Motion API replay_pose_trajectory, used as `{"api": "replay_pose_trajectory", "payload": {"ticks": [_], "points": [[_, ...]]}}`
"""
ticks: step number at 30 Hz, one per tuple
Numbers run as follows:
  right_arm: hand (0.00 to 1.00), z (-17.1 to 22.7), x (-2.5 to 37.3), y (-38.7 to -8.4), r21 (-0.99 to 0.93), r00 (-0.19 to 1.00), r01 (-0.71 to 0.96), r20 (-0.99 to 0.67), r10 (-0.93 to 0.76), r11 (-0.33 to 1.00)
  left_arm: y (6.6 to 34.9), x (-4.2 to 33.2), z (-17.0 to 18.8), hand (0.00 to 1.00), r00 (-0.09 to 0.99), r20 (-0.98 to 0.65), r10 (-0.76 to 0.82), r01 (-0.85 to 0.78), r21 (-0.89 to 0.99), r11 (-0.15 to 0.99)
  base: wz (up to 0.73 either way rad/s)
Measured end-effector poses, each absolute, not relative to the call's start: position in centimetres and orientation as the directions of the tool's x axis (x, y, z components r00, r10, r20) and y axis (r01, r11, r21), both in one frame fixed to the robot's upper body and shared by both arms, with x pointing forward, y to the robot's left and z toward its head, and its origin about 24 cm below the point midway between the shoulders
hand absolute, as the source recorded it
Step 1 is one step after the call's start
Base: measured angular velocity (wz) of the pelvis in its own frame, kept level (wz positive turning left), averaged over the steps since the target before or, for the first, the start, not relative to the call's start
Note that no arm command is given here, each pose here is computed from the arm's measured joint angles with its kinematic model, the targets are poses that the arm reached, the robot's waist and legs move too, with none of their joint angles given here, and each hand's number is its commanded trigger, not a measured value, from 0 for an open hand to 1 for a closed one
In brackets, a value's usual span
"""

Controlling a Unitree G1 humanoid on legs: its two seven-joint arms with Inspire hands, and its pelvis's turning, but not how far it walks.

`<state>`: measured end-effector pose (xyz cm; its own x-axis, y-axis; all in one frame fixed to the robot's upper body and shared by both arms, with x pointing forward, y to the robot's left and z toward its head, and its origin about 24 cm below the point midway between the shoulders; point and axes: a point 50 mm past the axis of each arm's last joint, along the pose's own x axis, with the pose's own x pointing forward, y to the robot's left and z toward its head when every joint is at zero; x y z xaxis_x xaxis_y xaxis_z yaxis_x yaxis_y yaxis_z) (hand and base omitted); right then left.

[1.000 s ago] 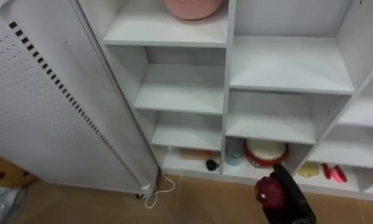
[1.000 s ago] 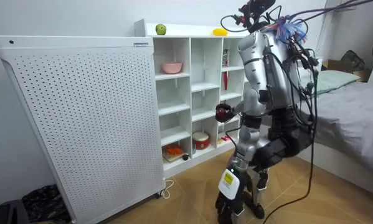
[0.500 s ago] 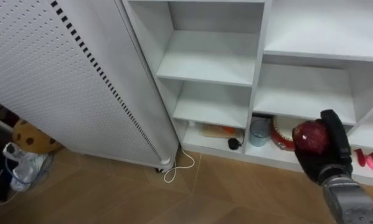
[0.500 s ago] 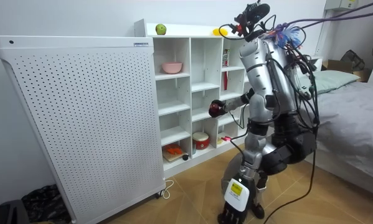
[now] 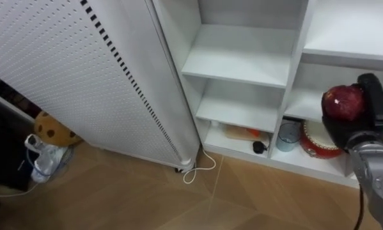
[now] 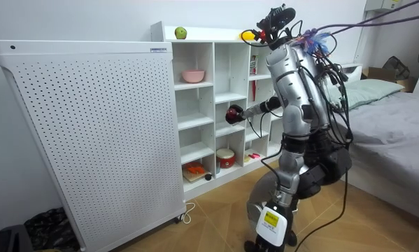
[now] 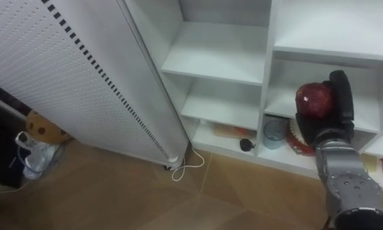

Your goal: Arrange fruit in the closet

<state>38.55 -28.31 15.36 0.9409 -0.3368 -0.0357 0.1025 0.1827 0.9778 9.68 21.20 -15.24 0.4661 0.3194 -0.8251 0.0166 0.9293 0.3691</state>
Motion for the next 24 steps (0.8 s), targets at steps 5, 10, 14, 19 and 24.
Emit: {"api": "replay_pose_trajectory", "payload": {"ticks": [5, 10, 14, 19, 24], "points": [[1.0, 15.3, 38.4, -28.7, 0.977, 0.933, 0.129, -0.063, -0.354, 0.168, 22.0, 9.7, -15.0, 0.0, 0.47, -0.81, 0.349, 0.011, 0.401, 0.916, -0.01], [0.46, 15.4, 38.3, -29.0, 0.977, 0.925, 0.137, -0.068, -0.374, 0.163, 22.0, 10.1, -14.8, 0.0, 0.492, -0.798, 0.347, 0.022, 0.41, 0.912, 0.01], [0.0, 15.5, 38.3, -29.1, 0.977, 0.924, 0.138, -0.068, -0.377, 0.163, 22.0, 9.8, -14.8, 0.0, 0.494, -0.792, 0.358, 0.036, 0.43, 0.902, 0.06], [0.0, 15.5, 38.2, -29.4, 0.976, 0.913, 0.163, -0.094, -0.396, 0.144, 22.0, 8.9, -14.9, 0.0, 0.496, -0.79, 0.36, 0.063, 0.446, 0.893, 0.01], [0.0, 16.3, 37.7, -31.1, 0.975, 0.888, 0.174, -0.096, -0.449, 0.135, 21.9, 7.9, -14.8, 0.0, 0.489, -0.797, 0.355, 0.067, 0.44, 0.896, 0.11]]}}
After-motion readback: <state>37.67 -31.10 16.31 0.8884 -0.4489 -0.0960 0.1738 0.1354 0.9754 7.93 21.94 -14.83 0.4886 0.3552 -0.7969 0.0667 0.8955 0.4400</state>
